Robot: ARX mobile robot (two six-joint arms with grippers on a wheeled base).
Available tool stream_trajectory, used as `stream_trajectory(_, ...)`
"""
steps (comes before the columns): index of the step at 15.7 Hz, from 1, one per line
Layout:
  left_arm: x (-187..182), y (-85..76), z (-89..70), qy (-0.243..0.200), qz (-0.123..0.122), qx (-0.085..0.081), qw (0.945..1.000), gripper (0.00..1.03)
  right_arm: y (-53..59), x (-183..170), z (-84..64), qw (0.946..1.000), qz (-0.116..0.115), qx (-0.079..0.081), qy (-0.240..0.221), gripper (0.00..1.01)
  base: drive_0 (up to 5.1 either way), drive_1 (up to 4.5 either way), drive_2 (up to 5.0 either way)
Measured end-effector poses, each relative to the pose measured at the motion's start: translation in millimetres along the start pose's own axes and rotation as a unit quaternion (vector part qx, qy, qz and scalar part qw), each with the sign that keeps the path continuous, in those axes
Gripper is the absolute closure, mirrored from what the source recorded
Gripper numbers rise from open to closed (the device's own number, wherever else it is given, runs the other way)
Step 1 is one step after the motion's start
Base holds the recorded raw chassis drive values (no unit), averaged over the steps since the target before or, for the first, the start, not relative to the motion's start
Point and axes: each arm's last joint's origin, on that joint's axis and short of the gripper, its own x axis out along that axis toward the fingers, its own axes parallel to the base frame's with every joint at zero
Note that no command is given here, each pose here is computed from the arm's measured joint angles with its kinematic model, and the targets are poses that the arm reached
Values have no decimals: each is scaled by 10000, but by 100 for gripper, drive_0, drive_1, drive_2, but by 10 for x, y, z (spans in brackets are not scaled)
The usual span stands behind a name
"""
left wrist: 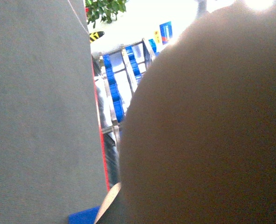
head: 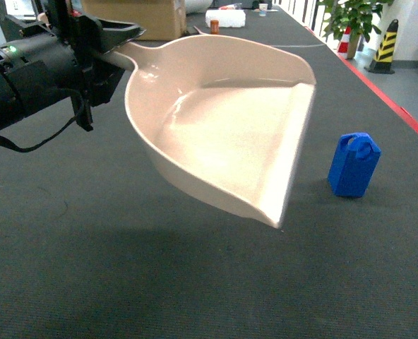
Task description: Place part in tray to right shelf
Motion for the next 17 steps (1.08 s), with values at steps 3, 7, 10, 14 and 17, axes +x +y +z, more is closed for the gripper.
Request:
stream_trajectory(3,-150,-18,-376,223,259,-595,9976,88,0,0,0,10000,0,0,0,3,0,0,0)
stream_trajectory(7,-275,-97,-474,133,333,-851,9957,89,0,0,0,10000,0,0,2,3,0,0,0)
stream_trajectory(10,-275,-92,-475,131,362,-862,9955,89,-68,150,-18,9826,-1102,56,1495,3,0,0,0)
stream_trajectory(14,-274,-96,-476,135,344,-863,9956,89,-346,1043,127,9819,-862,238,1672,3,0,0,0)
stream_trajectory(17,-274,-94,-477,137,354,-867,9955,90,-308,1846,-46,9692,97,108,2459,3,0,0,0)
